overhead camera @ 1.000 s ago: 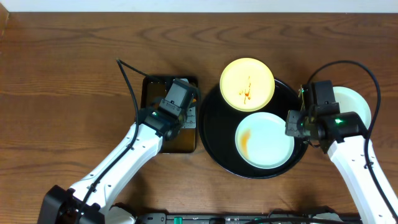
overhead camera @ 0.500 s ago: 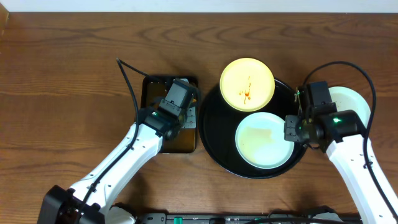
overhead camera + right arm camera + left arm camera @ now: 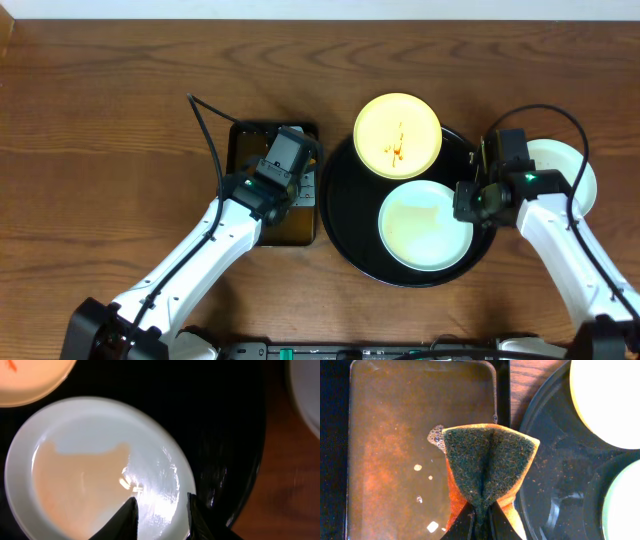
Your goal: Clean dirty plates on tray and stack at the side
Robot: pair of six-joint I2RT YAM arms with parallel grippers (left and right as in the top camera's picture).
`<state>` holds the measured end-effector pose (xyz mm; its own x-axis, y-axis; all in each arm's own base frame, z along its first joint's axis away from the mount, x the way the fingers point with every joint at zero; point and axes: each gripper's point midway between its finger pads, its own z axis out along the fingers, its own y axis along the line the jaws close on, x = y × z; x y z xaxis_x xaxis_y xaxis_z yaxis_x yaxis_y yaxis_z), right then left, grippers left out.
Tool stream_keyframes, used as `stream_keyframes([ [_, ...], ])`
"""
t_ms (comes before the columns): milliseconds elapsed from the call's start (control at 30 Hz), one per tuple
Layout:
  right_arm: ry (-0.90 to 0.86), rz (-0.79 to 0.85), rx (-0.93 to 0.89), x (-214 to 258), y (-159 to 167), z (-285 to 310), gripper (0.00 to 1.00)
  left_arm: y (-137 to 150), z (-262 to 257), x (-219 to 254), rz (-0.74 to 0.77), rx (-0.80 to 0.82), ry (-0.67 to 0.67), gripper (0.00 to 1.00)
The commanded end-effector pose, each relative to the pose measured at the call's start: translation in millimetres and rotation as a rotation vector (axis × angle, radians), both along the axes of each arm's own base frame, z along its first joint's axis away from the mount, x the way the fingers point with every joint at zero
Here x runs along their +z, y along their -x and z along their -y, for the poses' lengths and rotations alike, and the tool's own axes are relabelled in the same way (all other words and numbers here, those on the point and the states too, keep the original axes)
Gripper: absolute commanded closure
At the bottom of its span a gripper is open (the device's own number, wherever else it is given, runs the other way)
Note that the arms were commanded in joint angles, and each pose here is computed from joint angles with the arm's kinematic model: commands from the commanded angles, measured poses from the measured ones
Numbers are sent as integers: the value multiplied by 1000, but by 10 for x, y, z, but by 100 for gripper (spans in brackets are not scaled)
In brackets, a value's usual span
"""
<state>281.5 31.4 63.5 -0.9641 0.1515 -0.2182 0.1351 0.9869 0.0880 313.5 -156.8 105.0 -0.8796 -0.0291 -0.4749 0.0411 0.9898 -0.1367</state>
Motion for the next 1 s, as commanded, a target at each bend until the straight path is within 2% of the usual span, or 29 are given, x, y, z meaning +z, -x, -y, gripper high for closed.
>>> stream_keyframes([
  [0, 25, -15, 41, -110, -36, 84, 69, -10, -37, 0, 8, -3, -18, 92],
  [300, 41, -98, 65, -489, -80, 130, 68, -9, -37, -1, 7, -3, -18, 92],
  [400, 26, -136, 93, -607, -47, 96, 71, -10, -37, 0, 8, -3, -18, 92],
  [500, -33, -164, 136, -681, -4, -11, 82, -9, -37, -1, 7, -3, -18, 92],
  [533, -70, -172, 153, -680, 18, -78, 90, -9, -37, -1, 7, -3, -18, 92],
  [633, -102, -174, 158, -664, 32, -132, 99, -10, -37, 0, 8, -3, -18, 92],
  [967, -221, -107, 223, -464, -12, -349, 99, -10, -37, 0, 8, -3, -18, 92],
])
